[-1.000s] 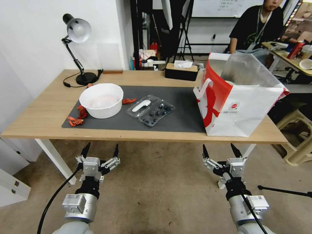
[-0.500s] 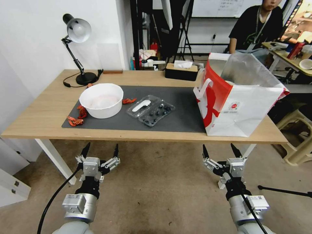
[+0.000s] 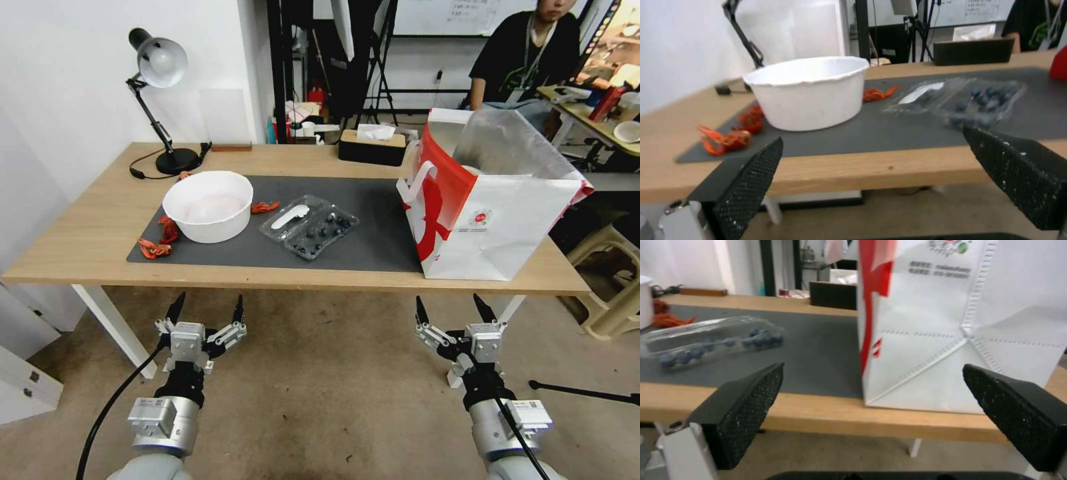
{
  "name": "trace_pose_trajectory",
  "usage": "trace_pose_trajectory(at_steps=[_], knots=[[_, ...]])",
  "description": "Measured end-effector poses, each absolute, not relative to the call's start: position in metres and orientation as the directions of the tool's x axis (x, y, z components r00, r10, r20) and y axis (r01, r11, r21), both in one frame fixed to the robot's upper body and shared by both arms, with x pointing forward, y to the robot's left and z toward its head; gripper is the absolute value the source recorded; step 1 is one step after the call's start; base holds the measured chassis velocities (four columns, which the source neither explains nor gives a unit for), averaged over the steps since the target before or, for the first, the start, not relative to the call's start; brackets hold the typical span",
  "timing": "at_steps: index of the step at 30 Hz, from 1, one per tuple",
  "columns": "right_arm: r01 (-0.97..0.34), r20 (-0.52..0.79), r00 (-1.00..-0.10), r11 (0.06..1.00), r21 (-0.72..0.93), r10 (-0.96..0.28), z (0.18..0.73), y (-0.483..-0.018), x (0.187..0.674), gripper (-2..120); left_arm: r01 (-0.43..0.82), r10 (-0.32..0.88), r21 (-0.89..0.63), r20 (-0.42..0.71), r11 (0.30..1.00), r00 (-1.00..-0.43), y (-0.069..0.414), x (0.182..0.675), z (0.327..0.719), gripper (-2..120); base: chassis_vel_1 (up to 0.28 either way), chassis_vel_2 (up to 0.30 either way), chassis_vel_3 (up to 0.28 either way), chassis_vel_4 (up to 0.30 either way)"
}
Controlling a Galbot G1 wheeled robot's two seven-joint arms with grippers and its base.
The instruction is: Close the takeout container lid, then place the container into the takeout bag.
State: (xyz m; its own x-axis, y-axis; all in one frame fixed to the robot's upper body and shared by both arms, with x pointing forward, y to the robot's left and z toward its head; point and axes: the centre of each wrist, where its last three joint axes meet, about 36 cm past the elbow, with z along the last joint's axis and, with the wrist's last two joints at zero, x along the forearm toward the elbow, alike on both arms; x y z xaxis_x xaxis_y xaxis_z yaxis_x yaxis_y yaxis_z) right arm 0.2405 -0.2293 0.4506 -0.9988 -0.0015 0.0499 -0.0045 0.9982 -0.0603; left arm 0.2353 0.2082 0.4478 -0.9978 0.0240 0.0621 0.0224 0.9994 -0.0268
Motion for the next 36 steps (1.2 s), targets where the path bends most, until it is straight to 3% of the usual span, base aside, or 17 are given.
trace_pose_trajectory(at_steps=[5,11,24,30,36], knots=[[0.033,0.093,-0.995,0.998,-0.044,0.037,0.480,-0.239,0.258,100,0.025,0.040,-0.178,0.083,0.984,-0.996,0.187,0.243,0.470,100,0.000,0.000,0.000,0.000],[0.052,0.123,-0.991,0.998,-0.025,0.055,0.503,-0.246,0.268,100,0.022,0.033,-0.183,0.056,0.983,-0.998,0.186,0.241,0.468,100,0.000,0.000,0.000,0.000],[-0.079,0.077,-0.993,0.994,0.079,-0.085,0.503,-0.224,0.286,100,0.003,0.009,-0.173,0.031,0.985,-0.999,0.192,0.243,0.459,100,0.000,0.000,0.000,0.000],[-0.160,0.108,-0.978,0.976,0.147,-0.177,0.492,-0.188,0.310,100,-0.006,-0.001,-0.167,0.030,0.986,-1.000,0.194,0.245,0.455,100,0.000,0.000,0.000,0.000],[-0.166,0.141,-0.971,0.971,0.170,-0.191,0.480,-0.159,0.334,100,-0.010,-0.004,-0.163,0.032,0.987,-0.999,0.195,0.245,0.453,100,0.000,0.000,0.000,0.000]])
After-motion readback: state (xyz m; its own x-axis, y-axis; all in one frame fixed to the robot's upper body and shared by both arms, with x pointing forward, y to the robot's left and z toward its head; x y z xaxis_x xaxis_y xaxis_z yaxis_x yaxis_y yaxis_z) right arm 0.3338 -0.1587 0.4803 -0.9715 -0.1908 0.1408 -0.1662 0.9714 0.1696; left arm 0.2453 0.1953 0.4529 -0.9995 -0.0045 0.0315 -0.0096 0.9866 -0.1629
